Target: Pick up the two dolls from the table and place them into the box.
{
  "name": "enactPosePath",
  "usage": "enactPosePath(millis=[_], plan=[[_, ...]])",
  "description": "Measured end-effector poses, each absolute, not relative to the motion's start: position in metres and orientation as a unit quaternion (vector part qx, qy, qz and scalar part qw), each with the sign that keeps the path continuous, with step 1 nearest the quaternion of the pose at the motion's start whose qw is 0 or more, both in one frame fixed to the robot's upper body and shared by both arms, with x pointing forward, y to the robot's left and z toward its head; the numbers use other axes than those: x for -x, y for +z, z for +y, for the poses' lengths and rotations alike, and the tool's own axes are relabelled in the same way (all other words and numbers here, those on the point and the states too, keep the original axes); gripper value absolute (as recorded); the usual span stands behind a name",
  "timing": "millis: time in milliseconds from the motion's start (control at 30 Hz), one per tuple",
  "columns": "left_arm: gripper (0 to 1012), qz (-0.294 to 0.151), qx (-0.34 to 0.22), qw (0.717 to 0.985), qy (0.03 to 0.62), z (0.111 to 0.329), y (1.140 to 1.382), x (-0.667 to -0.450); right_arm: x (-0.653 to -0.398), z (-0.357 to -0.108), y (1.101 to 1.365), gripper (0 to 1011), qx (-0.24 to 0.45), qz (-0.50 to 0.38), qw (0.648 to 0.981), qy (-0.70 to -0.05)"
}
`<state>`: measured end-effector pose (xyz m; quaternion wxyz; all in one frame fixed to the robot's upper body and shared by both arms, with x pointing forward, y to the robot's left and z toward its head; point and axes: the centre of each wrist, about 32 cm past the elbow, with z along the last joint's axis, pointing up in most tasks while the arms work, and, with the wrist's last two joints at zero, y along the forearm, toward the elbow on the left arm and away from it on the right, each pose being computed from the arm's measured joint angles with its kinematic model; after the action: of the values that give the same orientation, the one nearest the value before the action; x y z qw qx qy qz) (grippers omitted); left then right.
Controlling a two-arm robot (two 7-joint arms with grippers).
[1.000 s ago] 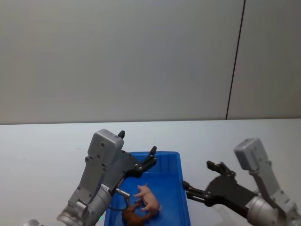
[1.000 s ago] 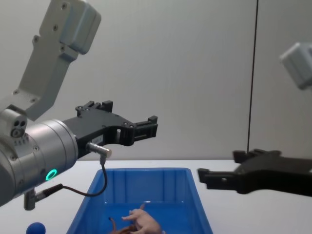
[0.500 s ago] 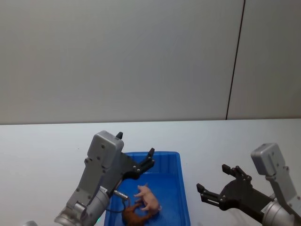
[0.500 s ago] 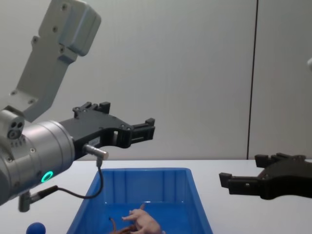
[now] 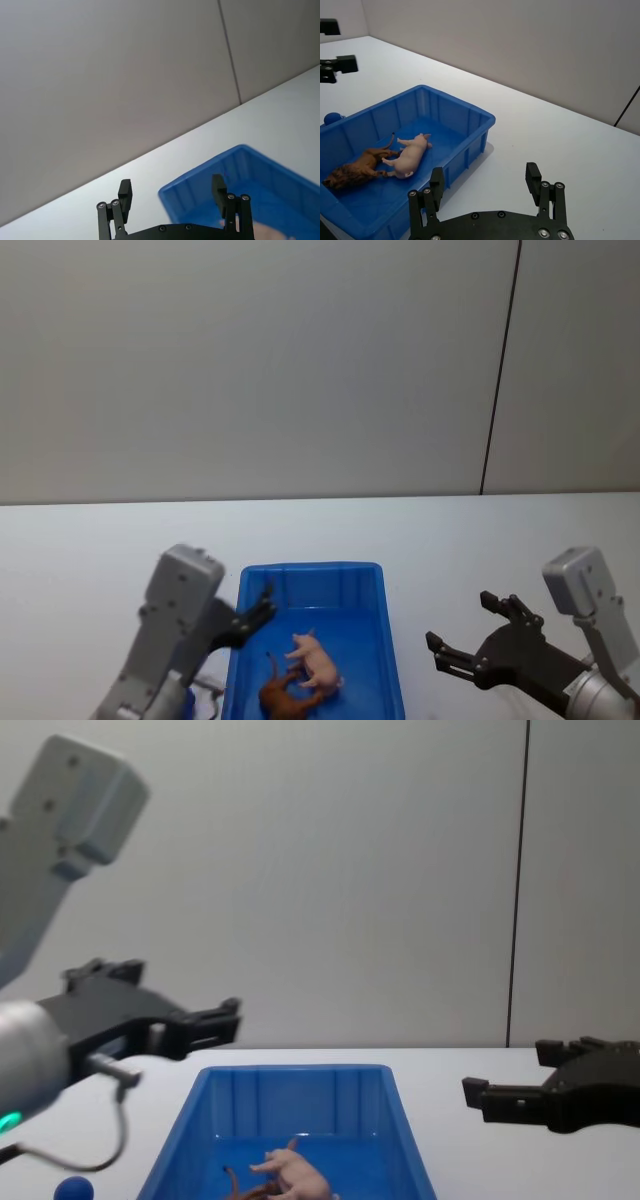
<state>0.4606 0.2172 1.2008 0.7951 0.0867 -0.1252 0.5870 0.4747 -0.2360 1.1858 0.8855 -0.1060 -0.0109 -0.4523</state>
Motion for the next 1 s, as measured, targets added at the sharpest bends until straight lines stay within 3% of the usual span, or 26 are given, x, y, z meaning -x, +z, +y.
enactPosePath(millis=[400,1000], plan=[[1003,-0.091,-0.113,0.754,0.641,0.251,1.187,-0.424,-0.474,-0.238,1.186,1001,0.107,-0.011,0.885,-0.454],[1003,-0.047,-0.114,0.761,0.637,0.278,1.158,-0.413,-0.473,-0.238,1.186,1001,0.107,-0.011,0.884,-0.454]])
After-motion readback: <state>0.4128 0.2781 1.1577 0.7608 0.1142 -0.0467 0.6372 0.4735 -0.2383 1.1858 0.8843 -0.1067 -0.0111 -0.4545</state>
